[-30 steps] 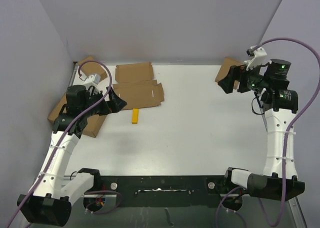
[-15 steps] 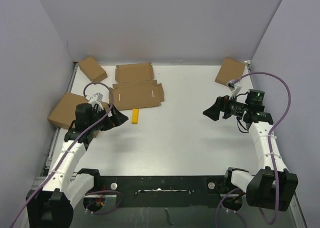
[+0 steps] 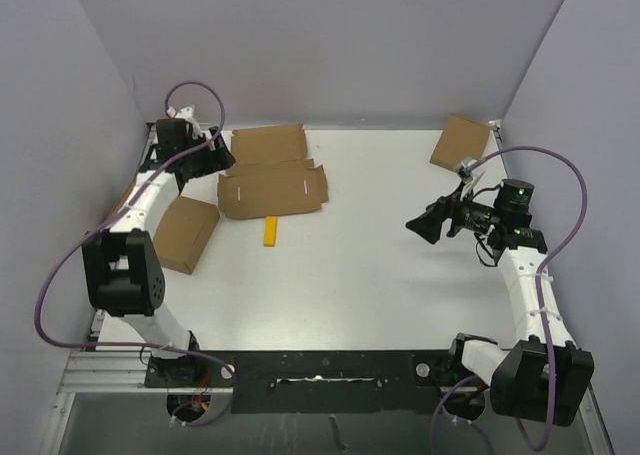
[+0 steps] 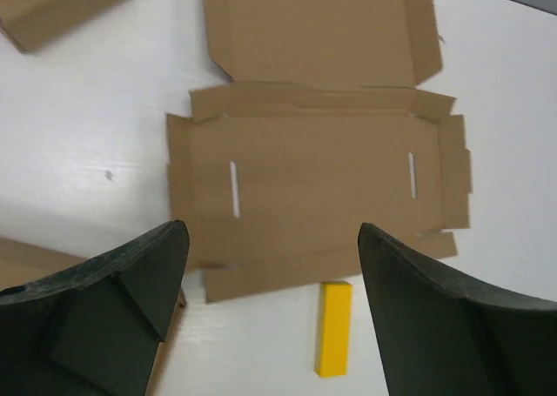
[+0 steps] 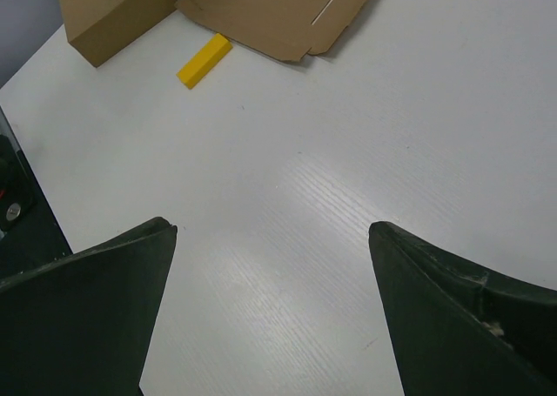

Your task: Fold the paper box

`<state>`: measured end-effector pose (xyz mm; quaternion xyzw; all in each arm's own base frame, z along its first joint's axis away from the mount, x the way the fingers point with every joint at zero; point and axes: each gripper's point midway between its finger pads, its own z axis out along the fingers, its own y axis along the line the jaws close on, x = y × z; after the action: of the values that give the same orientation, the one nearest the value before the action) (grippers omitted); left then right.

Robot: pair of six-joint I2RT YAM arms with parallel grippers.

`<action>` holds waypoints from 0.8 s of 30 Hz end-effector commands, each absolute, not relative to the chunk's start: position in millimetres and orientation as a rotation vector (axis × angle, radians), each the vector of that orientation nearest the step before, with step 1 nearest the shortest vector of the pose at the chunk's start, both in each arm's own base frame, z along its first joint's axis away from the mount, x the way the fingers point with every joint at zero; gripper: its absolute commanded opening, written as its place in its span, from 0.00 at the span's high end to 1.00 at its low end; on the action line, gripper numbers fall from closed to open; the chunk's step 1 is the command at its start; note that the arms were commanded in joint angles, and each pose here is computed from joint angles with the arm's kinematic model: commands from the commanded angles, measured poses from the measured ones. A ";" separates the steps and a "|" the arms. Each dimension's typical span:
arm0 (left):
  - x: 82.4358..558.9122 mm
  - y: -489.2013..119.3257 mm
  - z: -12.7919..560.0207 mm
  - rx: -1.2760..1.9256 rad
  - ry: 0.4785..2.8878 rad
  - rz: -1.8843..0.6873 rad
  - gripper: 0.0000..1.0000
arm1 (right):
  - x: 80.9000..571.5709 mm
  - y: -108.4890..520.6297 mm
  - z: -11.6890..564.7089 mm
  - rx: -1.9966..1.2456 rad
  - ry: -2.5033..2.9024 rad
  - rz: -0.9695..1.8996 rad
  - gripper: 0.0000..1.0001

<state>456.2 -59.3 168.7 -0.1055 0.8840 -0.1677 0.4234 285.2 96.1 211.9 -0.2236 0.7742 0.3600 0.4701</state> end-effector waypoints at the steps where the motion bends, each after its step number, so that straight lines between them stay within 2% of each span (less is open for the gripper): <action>1: 496.2 -17.6 152.3 -0.199 2.281 -0.302 0.27 | 291.1 92.9 229.7 -0.619 1.808 0.809 0.02; 6: 519.1 -18.1 133.4 -0.113 2.365 -0.360 0.40 | 294.4 91.1 228.5 -0.614 1.816 0.800 0.02; 8: 519.6 -19.9 118.4 -0.103 2.414 -0.377 0.42 | 294.8 90.7 227.8 -0.611 1.820 0.797 0.02; 14: 516.1 -18.9 78.6 -0.121 2.517 -0.394 0.57 | 296.0 89.8 226.8 -0.608 1.826 0.787 0.02; 24: 514.7 -16.1 42.0 -0.150 2.603 -0.377 0.60 | 297.2 88.0 226.4 -0.603 1.830 0.776 0.02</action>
<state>503.2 -17.2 42.2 -0.0668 0.9579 -0.1368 0.2433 288.9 90.9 209.6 -0.2312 0.7758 0.3401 0.4785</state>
